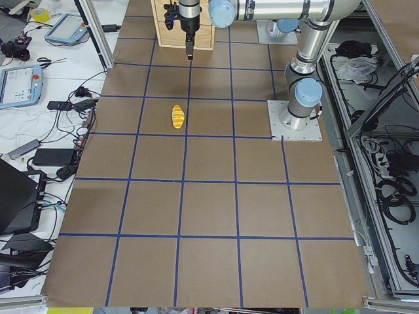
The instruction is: Open upper drawer
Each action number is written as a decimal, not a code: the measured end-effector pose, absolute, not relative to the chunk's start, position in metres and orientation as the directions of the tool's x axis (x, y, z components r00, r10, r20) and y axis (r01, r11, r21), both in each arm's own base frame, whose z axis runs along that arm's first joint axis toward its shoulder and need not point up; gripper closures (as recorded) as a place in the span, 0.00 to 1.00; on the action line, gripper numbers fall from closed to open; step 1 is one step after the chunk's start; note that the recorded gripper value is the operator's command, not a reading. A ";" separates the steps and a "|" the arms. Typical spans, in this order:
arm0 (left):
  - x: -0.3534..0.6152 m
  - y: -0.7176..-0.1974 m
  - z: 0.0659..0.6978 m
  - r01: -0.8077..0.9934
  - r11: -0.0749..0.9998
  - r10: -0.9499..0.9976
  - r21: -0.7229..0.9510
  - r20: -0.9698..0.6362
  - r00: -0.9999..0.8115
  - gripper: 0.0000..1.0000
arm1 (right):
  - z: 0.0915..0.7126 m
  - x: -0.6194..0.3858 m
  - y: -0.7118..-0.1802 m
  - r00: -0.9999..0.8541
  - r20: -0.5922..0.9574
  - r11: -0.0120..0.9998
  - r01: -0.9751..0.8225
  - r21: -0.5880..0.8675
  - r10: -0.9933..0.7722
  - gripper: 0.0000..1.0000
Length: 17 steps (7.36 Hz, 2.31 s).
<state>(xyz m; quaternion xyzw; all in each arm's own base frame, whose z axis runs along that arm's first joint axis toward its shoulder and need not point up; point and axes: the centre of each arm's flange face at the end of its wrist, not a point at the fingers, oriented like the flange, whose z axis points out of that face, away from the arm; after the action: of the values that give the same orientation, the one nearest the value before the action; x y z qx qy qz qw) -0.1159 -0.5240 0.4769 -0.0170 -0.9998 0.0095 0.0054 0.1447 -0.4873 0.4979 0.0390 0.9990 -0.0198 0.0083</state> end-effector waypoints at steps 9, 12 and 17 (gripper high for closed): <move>-0.284 -0.575 0.427 -0.048 0.976 0.018 -0.210 0.303 -0.953 0.00 | 0.498 0.145 -0.487 -0.997 -0.019 0.996 0.078 -0.039 0.078 0.00; -0.340 -0.572 0.424 -0.113 0.979 -0.048 -0.169 0.347 -0.937 0.00 | 0.498 0.145 -0.487 -0.997 -0.018 0.996 0.078 -0.039 0.078 0.00; -0.396 -0.573 0.408 -0.193 0.975 -0.143 -0.106 0.365 -0.920 0.00 | 0.498 0.145 -0.487 -0.997 -0.018 0.996 0.078 -0.039 0.078 0.00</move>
<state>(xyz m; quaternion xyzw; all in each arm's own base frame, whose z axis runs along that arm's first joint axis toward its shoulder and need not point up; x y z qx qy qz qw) -0.3962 -0.5727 0.4081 0.0860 -0.9773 0.0700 0.1806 0.1447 -0.4873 0.4979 0.0390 0.9990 -0.0198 0.0083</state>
